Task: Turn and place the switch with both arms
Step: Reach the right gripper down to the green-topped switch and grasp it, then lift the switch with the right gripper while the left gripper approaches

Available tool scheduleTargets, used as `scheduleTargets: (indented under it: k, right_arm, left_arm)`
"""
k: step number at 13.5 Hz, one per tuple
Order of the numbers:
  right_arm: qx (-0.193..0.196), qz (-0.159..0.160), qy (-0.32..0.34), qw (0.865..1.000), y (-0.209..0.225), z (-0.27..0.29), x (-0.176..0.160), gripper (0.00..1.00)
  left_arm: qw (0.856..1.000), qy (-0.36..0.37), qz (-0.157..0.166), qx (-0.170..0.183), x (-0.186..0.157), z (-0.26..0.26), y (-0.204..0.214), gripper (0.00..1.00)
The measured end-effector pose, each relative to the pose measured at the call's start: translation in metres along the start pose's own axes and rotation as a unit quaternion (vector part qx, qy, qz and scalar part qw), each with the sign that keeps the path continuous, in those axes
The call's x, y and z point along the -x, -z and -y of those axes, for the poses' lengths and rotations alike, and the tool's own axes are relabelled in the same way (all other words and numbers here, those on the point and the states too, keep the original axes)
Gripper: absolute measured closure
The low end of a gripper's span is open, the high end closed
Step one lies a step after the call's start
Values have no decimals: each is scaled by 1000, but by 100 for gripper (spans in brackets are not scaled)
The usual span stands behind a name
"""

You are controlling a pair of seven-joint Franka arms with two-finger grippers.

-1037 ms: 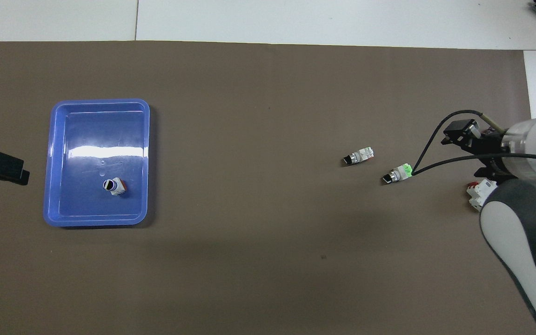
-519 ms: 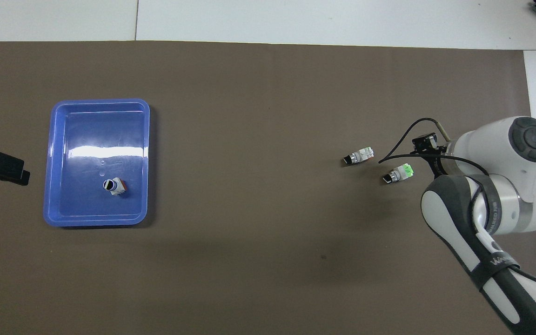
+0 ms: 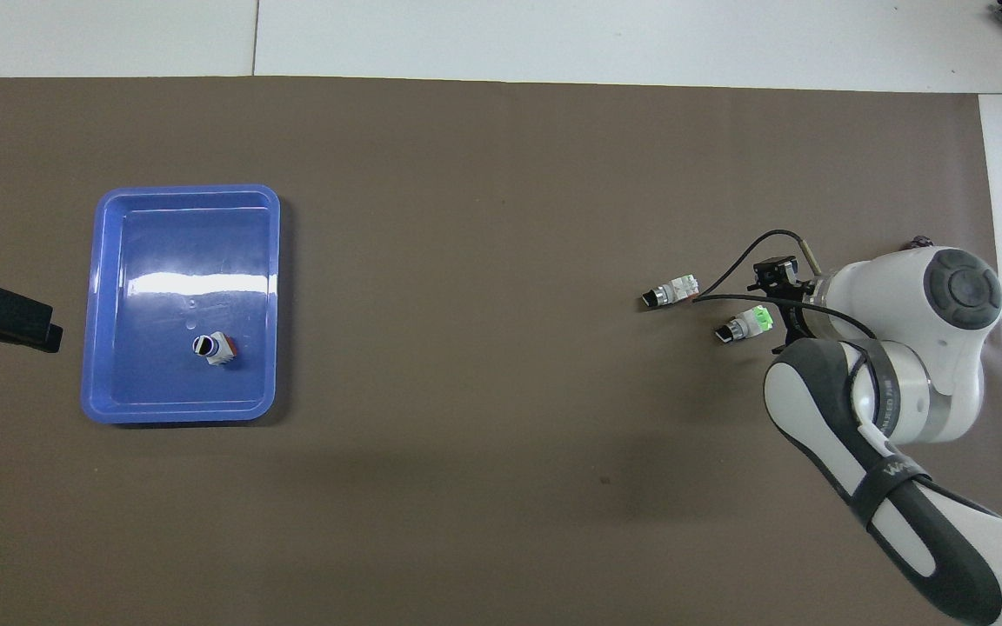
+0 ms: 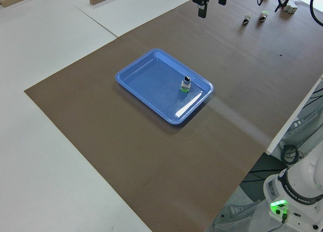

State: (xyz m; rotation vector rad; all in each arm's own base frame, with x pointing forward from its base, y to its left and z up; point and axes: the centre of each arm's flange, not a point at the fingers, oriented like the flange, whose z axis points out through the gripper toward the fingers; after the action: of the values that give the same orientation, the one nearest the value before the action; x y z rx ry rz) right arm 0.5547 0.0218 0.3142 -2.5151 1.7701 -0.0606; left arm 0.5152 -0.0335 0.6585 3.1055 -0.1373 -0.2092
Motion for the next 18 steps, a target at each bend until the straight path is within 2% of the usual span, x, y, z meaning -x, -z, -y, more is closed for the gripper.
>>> scheduleTargets:
  k: [3,5,6,9,10,12,14,17,18]
  right_arm:
    - [10,2,1,1000,-20,-3,2,1]
    - [9,2,0,1000,-24,-4,2,5]
    - [10,3,-1,1000,-25,-5,2,11]
    - [6,17,-11,1000,-25,-4,2,50]
    - [7,33,-22,999,-21,-2,0,59]
    - [14,78,-38,996,-2,11,-2,59]
    - [17,115,-41,992,33,31,0,59]
    - [7,208,-59,976,104,56,19,59]
    - [4,226,-68,972,130,61,29,59]
  left_arm:
    - [1000,0,0,0,1,0,0,0]
    - [1000,1,1,0,1,1,-1,0]
    - [1000,1,1,0,1,1,-1,0]
    - [1000,1,-1,0,0,1,-2,0]
    - [1000,1,-6,0,-1,1,-1,2]
    - [1000,1,-10,0,-1,1,-1,10]
    - [1000,0,-18,0,-3,0,1,9]
    - [1000,-5,-31,3,-5,-5,4,10]
    - [999,-8,-31,11,-6,-9,4,10]
